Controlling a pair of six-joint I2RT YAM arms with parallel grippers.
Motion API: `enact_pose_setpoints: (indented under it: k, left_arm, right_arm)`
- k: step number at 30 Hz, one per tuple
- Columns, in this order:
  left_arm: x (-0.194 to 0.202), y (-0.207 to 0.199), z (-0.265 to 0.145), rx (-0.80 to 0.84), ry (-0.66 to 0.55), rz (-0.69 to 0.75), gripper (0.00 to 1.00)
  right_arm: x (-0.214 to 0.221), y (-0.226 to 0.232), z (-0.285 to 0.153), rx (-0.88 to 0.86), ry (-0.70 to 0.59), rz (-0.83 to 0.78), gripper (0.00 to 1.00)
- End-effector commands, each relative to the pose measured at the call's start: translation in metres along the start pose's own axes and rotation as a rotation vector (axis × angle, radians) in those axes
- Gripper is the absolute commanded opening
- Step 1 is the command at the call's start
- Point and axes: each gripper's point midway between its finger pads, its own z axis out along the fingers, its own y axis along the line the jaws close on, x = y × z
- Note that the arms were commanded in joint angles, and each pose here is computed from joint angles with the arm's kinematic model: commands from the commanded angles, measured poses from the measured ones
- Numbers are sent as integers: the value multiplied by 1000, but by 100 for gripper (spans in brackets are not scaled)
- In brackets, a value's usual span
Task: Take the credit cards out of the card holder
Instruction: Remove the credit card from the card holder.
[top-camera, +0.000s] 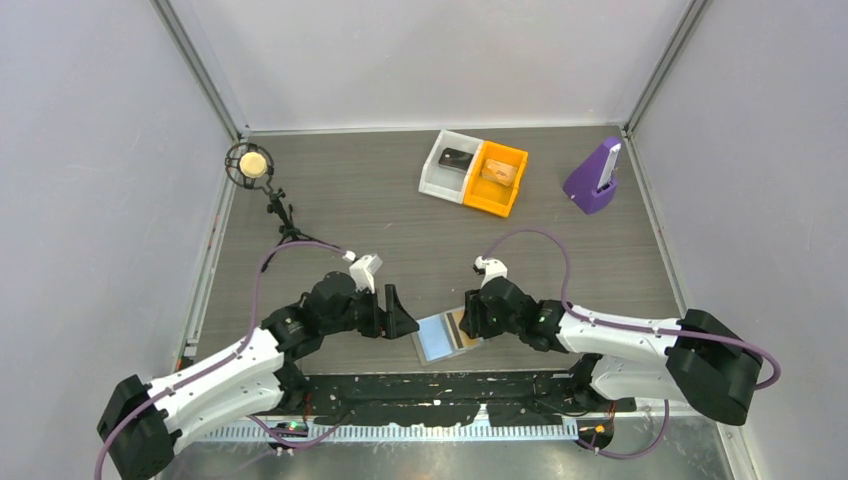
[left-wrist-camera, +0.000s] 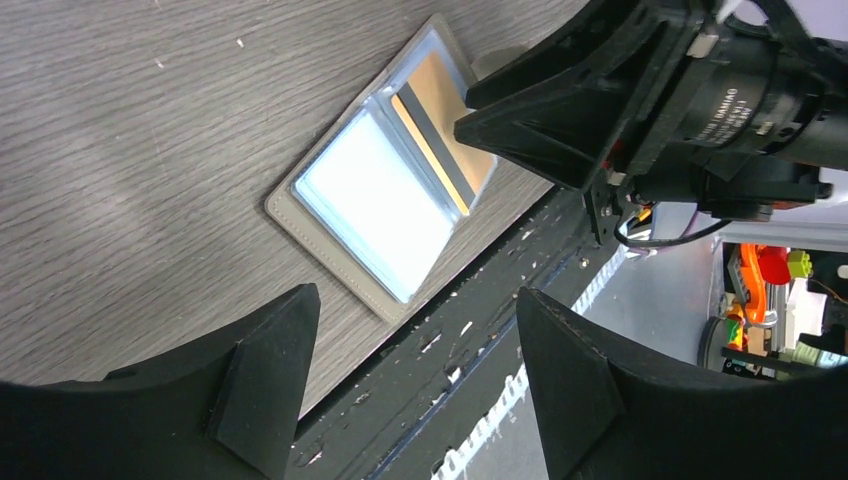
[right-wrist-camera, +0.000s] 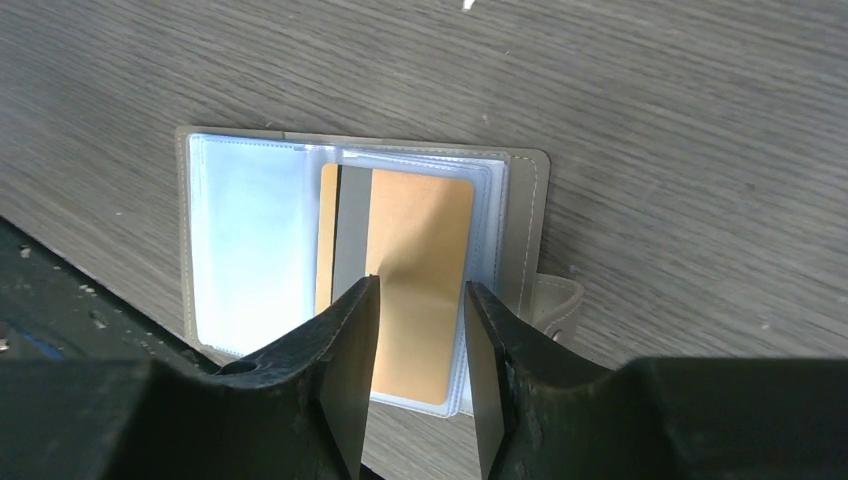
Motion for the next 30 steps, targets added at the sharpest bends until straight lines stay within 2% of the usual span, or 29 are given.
enact_pose_setpoints:
  k: [1, 12, 20, 30]
  left_arm:
    - [-8, -8, 9, 52, -51, -12, 74]
    - [6, -9, 33, 65, 11, -29, 66]
    - [12, 13, 44, -13, -2, -43, 61]
    - [11, 9, 63, 32, -6, -61, 51]
  right_arm:
    - [5, 20, 0, -112, -5, 78, 42]
    - [13, 40, 1, -223, 0, 169, 32]
    - [5, 39, -6, -217, -37, 173, 30]
    - [12, 29, 7, -168, -29, 172, 25]
